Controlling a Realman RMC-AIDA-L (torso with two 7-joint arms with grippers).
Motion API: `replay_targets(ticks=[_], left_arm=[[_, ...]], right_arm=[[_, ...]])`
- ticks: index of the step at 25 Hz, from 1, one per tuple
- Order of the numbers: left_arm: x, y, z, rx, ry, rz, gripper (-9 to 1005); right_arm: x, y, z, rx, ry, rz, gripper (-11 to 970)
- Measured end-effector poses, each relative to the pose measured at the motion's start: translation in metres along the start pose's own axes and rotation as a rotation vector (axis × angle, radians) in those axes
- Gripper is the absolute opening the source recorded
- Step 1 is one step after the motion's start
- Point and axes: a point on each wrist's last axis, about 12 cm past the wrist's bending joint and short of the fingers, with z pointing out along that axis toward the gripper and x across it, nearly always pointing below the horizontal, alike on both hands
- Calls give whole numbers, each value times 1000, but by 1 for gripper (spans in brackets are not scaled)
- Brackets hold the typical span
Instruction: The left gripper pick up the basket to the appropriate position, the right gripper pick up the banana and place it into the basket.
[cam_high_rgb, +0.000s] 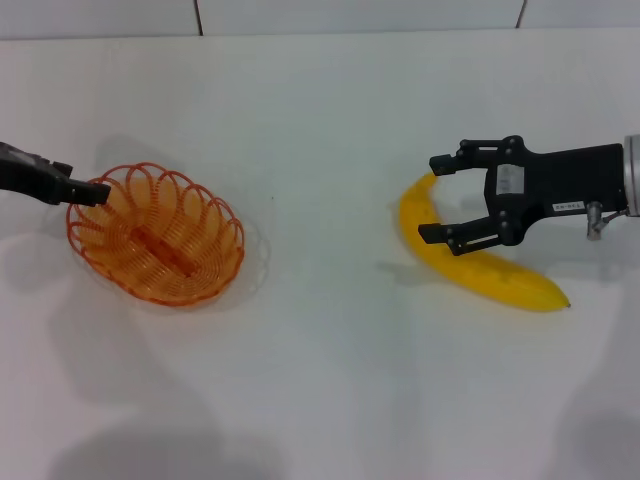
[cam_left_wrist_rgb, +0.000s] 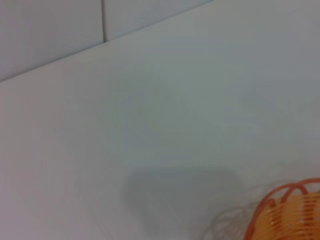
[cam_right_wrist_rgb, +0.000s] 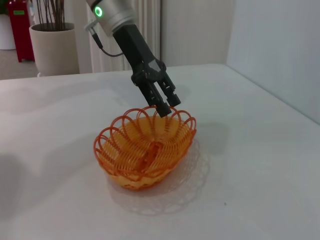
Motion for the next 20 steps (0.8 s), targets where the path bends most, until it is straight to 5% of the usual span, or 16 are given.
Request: replay_targets(ticks=[20], left_arm=[[-1,-10,19,12,8,34,665]], right_arm=[[-1,-1,3,0,10,-5,903]])
